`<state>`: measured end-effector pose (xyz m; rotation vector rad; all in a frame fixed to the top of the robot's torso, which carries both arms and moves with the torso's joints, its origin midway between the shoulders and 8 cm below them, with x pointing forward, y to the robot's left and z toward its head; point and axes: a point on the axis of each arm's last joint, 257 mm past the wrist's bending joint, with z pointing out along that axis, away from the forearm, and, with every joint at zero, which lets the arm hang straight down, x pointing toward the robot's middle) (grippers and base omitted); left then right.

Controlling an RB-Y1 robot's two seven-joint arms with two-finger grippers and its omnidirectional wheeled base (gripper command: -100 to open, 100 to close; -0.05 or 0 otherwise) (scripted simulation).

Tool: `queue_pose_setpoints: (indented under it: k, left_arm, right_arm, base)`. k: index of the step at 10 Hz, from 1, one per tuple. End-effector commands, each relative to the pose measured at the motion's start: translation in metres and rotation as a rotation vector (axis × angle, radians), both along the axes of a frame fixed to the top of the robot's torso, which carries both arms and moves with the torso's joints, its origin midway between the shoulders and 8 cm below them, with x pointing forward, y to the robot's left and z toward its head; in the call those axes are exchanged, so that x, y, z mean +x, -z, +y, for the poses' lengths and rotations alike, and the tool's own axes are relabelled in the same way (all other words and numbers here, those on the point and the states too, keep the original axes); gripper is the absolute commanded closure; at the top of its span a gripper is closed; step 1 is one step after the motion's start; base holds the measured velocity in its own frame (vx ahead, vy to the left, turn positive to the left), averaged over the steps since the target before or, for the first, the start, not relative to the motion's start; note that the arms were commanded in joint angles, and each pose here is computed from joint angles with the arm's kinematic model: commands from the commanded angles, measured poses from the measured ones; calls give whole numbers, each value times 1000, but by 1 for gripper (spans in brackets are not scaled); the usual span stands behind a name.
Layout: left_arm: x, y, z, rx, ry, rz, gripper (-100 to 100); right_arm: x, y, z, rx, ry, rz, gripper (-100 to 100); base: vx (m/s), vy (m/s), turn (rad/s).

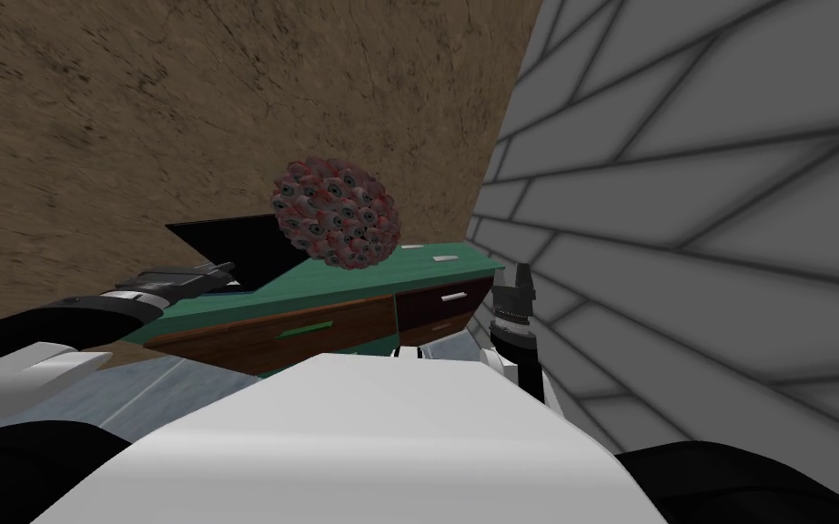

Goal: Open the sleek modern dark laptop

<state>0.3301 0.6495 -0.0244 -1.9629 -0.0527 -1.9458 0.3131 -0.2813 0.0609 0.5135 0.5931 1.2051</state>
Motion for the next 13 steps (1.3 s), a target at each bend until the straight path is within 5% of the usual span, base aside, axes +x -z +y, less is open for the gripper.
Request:
queue_pose_setpoints:
  k: [1, 2, 3, 6, 7, 12, 13]
  left_arm:
    - [-5, 9, -1, -109, -10, -26, 100]
    - [-1, 3, -3, -78, 0, -28, 100]
    - [-10, 10, 12, -162, -37, -59, 100]
    - [-26, 22, 37, -278, -98, -102, 100]
    - [-26, 22, 37, -278, -98, -102, 100]
    - [-56, 47, 73, -468, -200, -186, 100]
    - [-56, 47, 73, -468, -200, -186, 100]
  right_arm:
    - [0, 0, 0, 0, 0, 0, 0]
    - [0, 0, 0, 0, 0, 0, 0]
    - [0, 0, 0, 0, 0, 0, 0]
    - [0, 0, 0, 0, 0, 0, 0]
    - [0, 0, 0, 0, 0, 0, 0]
    - [0, 0, 0, 0, 0, 0, 0]
    - [0, 0, 0, 0, 0, 0, 0]
  base:
    - [-14, 35, -25]
    - [-9, 7, -16]
    - [-63, 19, -252]
    - [-115, 31, -232]
    - [-53, 16, -70]
    - [-75, 12, -176]
    - [-66, -2, -60]
